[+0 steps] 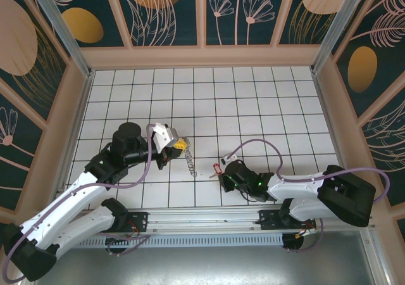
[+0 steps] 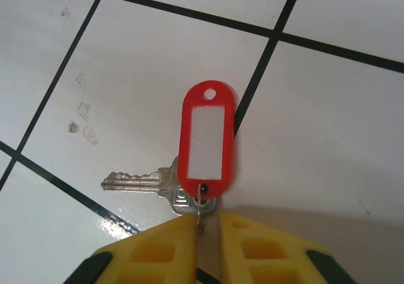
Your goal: Put the keys on the keyring
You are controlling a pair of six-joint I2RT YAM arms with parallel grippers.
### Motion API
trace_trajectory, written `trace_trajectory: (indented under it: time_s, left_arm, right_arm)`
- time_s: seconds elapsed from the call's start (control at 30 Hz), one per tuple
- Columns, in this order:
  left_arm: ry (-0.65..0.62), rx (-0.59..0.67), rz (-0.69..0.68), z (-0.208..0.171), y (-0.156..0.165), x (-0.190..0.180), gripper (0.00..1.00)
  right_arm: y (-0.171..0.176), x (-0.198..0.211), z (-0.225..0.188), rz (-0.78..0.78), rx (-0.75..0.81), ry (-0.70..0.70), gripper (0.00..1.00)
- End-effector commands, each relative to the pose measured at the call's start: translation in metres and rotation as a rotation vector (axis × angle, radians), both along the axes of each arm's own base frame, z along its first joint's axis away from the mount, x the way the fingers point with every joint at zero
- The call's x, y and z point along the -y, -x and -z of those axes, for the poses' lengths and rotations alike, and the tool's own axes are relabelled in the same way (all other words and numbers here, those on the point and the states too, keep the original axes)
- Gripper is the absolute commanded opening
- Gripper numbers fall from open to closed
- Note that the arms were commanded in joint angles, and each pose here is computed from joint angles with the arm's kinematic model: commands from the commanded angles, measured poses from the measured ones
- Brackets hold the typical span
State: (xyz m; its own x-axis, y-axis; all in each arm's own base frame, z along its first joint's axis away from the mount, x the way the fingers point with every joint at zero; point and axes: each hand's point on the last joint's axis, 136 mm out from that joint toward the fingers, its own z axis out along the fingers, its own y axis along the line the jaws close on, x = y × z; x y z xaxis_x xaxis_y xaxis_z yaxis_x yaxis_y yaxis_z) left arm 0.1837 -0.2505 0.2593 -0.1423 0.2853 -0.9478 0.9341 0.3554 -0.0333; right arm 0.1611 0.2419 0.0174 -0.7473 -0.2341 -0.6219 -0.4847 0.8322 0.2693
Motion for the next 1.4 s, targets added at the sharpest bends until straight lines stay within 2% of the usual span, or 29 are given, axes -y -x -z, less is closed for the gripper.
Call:
trace_trajectory:
  time_s: [0.0,0.13,0.6,0.73,0.87,1.0,1.2,1.37]
  left_arm:
    - [0.043,0.039,-0.004,-0.015,-0.001,0.001,0.00]
    - [0.038,0.036,-0.011,-0.013,-0.003,0.001,0.00]
    - [0.036,0.033,-0.009,-0.012,-0.003,0.001,0.00]
    - [0.039,0.032,0.021,-0.011,0.001,0.004,0.00]
    - [0.057,0.026,0.092,-0.015,0.012,0.008,0.00]
    - [0.039,-0.008,0.146,-0.012,0.018,0.013,0.00]
    - [0.010,-0.044,0.192,-0.010,0.019,0.020,0.00]
    - [0.001,-0.095,0.269,-0.013,0.026,0.028,0.00]
  right_arm:
    - [0.004,-0.014,-0.008,-0.047,-0.008,-0.037,0.08]
    - [0.004,-0.018,-0.019,-0.061,0.015,-0.075,0.00]
    - [0.010,-0.013,-0.076,-0.091,0.118,-0.252,0.00]
    - [0.015,-0.022,-0.105,-0.175,0.132,-0.293,0.00]
    - [0.032,-0.039,-0.139,-0.340,0.126,-0.330,0.00]
    - [0.039,-0.045,-0.173,-0.435,0.145,-0.304,0.00]
    - [0.030,-0.036,-0.205,-0.416,0.162,-0.210,0.00]
    - [0.024,-0.034,-0.214,-0.409,0.173,-0.175,0.00]
